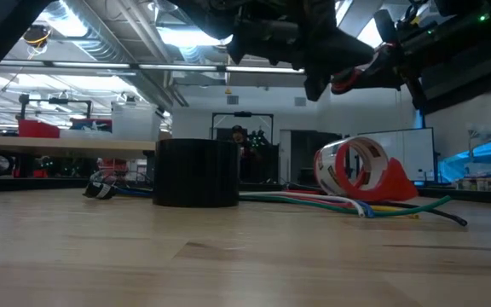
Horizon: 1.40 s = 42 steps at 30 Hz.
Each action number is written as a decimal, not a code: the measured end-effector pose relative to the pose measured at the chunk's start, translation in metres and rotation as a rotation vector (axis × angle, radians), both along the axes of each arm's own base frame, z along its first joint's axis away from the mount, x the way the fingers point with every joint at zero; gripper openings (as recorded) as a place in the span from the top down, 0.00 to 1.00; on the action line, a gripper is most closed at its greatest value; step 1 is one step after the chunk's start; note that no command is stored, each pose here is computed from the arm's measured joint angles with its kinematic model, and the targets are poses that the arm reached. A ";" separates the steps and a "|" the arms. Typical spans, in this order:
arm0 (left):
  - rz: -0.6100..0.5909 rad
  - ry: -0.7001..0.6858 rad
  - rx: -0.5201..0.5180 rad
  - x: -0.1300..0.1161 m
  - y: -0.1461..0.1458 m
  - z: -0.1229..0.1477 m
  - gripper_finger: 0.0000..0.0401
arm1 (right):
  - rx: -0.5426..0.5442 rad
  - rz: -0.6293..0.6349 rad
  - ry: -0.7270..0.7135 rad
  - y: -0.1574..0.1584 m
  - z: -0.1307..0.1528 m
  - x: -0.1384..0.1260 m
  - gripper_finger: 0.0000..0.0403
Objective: Coil cords
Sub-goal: Coil the red wire on the black spool
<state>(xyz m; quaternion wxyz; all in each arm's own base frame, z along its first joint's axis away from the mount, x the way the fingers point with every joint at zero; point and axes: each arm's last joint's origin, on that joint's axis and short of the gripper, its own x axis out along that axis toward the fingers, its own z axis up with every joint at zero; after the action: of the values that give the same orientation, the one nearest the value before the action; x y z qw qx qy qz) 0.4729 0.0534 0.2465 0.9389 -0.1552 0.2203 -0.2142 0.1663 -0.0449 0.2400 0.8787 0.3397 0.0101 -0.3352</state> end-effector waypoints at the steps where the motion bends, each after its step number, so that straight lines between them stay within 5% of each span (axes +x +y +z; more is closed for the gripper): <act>1: 0.001 0.000 0.001 0.000 -0.001 0.000 0.89 | 0.000 0.000 0.000 0.000 0.000 0.000 0.99; 9: -0.001 -0.055 0.040 0.002 -0.002 0.003 0.69 | -0.001 0.000 -0.002 0.000 0.000 0.000 0.99; 19: 0.426 -0.163 0.127 0.010 0.005 0.016 0.70 | -0.002 0.000 -0.008 0.000 0.001 0.000 0.99; 42: 0.452 -0.262 0.082 0.014 -0.012 0.027 0.71 | -0.032 0.008 -0.092 0.000 0.009 0.002 0.99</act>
<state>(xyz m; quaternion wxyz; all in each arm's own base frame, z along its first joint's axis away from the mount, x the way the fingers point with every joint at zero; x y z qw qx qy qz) 0.4872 0.0410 0.2731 0.9889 -0.1333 0.0653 -0.0083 0.1686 -0.0449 0.2493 0.8849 0.3405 -0.0344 -0.3159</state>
